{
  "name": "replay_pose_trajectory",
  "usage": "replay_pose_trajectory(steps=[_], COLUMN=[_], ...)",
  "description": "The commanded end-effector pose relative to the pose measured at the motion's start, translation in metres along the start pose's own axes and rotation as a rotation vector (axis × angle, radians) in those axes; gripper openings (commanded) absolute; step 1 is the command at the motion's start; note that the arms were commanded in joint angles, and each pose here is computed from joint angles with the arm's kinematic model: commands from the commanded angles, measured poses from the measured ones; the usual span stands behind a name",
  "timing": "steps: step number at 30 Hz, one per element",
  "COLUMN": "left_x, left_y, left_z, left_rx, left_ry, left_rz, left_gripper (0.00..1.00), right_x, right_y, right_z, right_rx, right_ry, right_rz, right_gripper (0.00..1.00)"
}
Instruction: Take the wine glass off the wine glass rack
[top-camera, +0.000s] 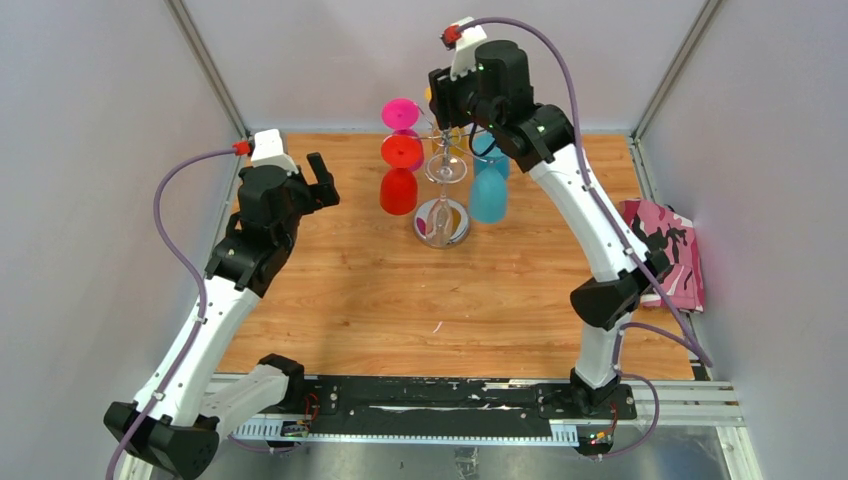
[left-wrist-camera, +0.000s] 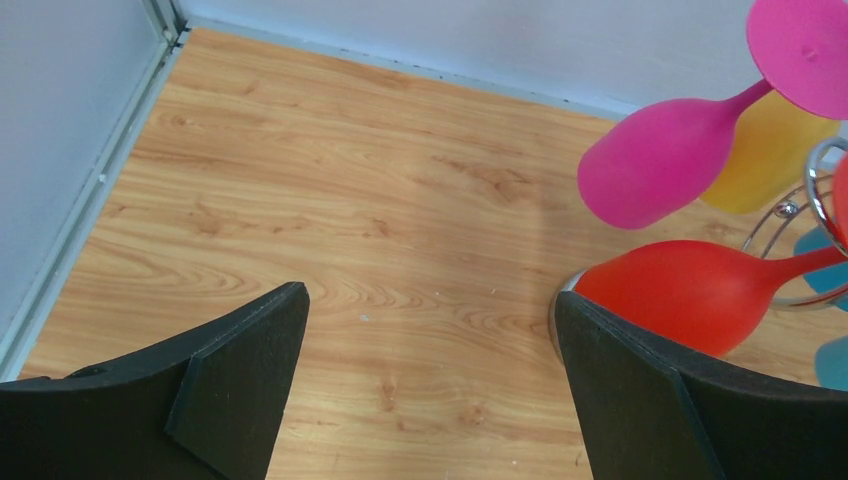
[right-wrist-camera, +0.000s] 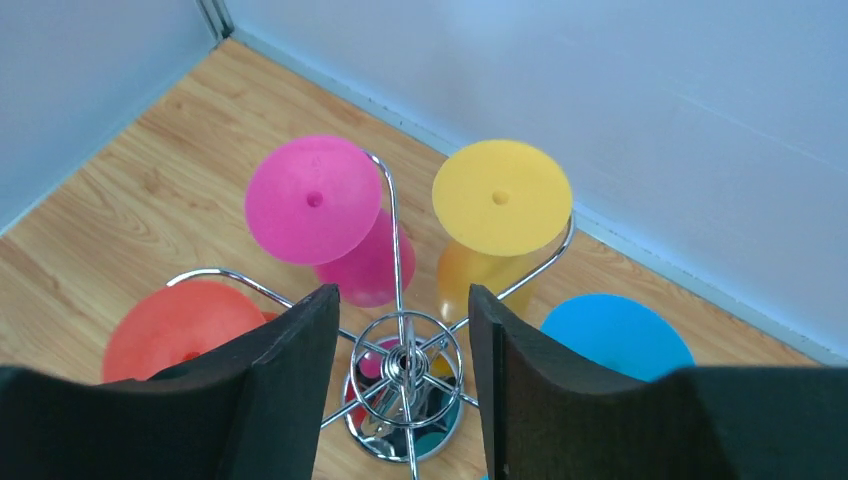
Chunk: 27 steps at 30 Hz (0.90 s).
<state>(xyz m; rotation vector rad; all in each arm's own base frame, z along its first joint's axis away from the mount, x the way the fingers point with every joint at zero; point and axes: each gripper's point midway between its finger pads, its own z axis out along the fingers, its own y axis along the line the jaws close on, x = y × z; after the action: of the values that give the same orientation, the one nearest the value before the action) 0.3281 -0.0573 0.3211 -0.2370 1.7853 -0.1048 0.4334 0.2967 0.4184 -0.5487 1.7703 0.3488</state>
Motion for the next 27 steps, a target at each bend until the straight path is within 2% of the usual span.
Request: replay_pose_trajectory(steps=[1,7,11,13,17,22,27], left_x=[-0.003,-0.001,-0.007,-0.015,-0.04,-0.083,-0.073], left_y=[-0.002,-0.007,-0.009,-0.021,-0.059,-0.082,-0.091], left_z=[0.001,0.003,0.004,0.005,0.01,0.013,0.023], left_rx=[0.004,0.024,0.034,0.084,0.284,0.638,0.732], left_ry=[-0.019,-0.02,-0.058,-0.075,-0.072,-0.134,-0.066], left_rz=[-0.02,-0.033,-0.093,-0.115,-0.201,-0.511,-0.575], left_gripper=[1.0,1.0,1.0,1.0,1.0,1.0,0.98], right_x=[-0.048,-0.057,-0.03,-0.013,0.012,0.025,0.026], right_y=[-0.01,-0.035,-0.077,-0.095,-0.121,-0.135,-0.145], right_z=[-0.04,-0.089,-0.121,-0.129,-0.121,-0.094,-0.071], right_rx=[0.01,0.113,0.165,0.114,-0.024,-0.196,-0.323], right_ry=[-0.156,-0.235,-0.255,-0.264,-0.26,-0.253,-0.248], right_rz=[0.012,0.048,0.231,0.347,0.525,0.672,0.758], right_gripper=[0.59,0.65,0.58,0.58,0.58,0.54,0.46])
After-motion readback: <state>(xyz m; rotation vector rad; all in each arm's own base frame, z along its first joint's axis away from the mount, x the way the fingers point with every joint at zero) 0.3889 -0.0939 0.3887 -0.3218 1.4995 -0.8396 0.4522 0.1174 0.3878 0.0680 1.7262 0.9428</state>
